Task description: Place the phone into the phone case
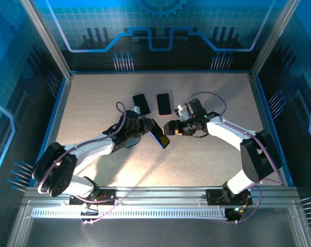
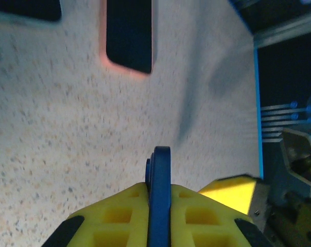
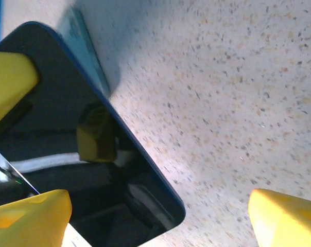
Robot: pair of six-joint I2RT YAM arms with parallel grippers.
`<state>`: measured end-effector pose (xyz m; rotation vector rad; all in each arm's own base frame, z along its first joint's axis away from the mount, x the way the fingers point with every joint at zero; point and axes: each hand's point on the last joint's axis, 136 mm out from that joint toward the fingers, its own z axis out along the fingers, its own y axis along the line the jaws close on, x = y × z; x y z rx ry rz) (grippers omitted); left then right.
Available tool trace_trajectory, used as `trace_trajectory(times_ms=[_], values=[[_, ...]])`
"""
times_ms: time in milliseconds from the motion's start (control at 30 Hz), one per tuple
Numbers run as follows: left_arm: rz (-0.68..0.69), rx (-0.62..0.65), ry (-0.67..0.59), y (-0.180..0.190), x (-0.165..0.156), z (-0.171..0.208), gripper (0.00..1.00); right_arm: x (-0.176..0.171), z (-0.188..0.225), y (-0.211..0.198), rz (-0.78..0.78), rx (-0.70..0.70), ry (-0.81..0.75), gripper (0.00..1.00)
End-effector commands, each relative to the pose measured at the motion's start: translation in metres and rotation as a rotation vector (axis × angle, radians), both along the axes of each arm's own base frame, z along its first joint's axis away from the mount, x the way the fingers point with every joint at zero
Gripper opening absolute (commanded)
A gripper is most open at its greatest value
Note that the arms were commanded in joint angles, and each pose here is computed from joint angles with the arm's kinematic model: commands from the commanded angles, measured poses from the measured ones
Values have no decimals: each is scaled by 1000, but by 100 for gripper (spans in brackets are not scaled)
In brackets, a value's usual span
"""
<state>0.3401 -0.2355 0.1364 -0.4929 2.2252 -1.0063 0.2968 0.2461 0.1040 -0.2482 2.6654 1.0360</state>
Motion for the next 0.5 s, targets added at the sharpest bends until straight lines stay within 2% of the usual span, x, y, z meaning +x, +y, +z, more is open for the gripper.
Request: trace_trajectory(times_ms=[0,100,467], values=[[160,-42,-175,23,22,50,0,20,35,12,-60,250,-36,88],[223,-48,-219,35,25,62,0,27,37,11,-91,340,-24,87],[340,-126,-310,50,29,78,0,41,43,24,-110,493,-11,85]])
